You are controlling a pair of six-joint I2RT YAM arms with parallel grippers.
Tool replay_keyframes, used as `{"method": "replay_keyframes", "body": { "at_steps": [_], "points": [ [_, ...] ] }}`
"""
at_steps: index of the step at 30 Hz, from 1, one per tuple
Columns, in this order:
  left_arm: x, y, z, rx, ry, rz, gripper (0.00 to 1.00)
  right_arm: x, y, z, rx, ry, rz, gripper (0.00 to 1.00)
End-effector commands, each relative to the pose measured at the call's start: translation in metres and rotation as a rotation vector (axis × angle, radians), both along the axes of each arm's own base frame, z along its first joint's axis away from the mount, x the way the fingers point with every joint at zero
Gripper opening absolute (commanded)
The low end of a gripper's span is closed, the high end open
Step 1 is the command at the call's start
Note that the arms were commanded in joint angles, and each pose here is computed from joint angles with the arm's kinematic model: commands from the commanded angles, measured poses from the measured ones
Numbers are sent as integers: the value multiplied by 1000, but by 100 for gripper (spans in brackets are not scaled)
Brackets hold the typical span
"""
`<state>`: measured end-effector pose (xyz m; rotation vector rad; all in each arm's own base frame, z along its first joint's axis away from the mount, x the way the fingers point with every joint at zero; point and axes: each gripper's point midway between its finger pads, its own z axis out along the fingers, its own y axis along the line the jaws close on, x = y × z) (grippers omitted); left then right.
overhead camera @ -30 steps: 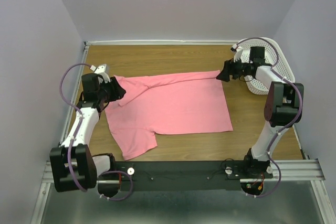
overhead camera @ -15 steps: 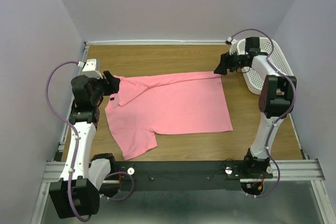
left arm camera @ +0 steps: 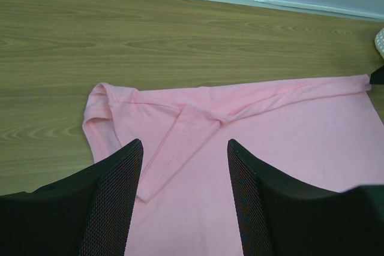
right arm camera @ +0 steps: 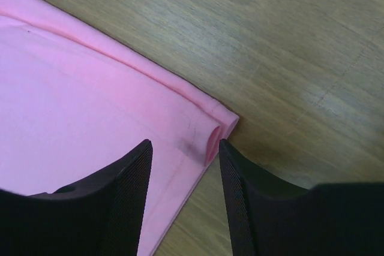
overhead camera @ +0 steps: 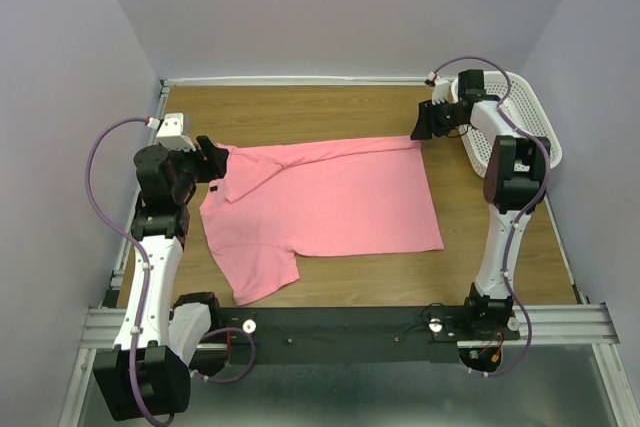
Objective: Fold and stack the t-shirts
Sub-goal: Fold the tshirt
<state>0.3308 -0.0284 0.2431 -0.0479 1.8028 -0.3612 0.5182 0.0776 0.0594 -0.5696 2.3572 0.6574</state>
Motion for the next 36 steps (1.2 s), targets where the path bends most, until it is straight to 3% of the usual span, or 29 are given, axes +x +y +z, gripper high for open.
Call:
{"method": "replay_keyframes", "body": {
  "at_steps": [1, 5, 16, 22, 23, 24, 36],
  "points": [
    [-3, -4, 1, 4, -22, -28, 66, -3, -4, -14, -13, 46, -17, 54],
    [-4, -4, 0, 3, -20, -29, 66, -6, 0, -10, 5, 38, 7, 45],
    [-6, -4, -1, 0, -17, -27, 66, 1, -4, -22, -9, 57, -19, 37],
    [-7, -4, 1, -2, -21, -23, 66, 0, -4, -20, -13, 49, -11, 17],
    [-7, -4, 0, -2, -20, -25, 66, 0, -4, -20, -17, 47, -10, 5],
    [-6, -4, 0, -2, -20, -23, 66, -1, -5, -20, -20, 47, -9, 0],
    [-8, -4, 1, -2, -23, -25, 66, -12, -11, 10, -71, -34, -6, 1]
  ]
}}
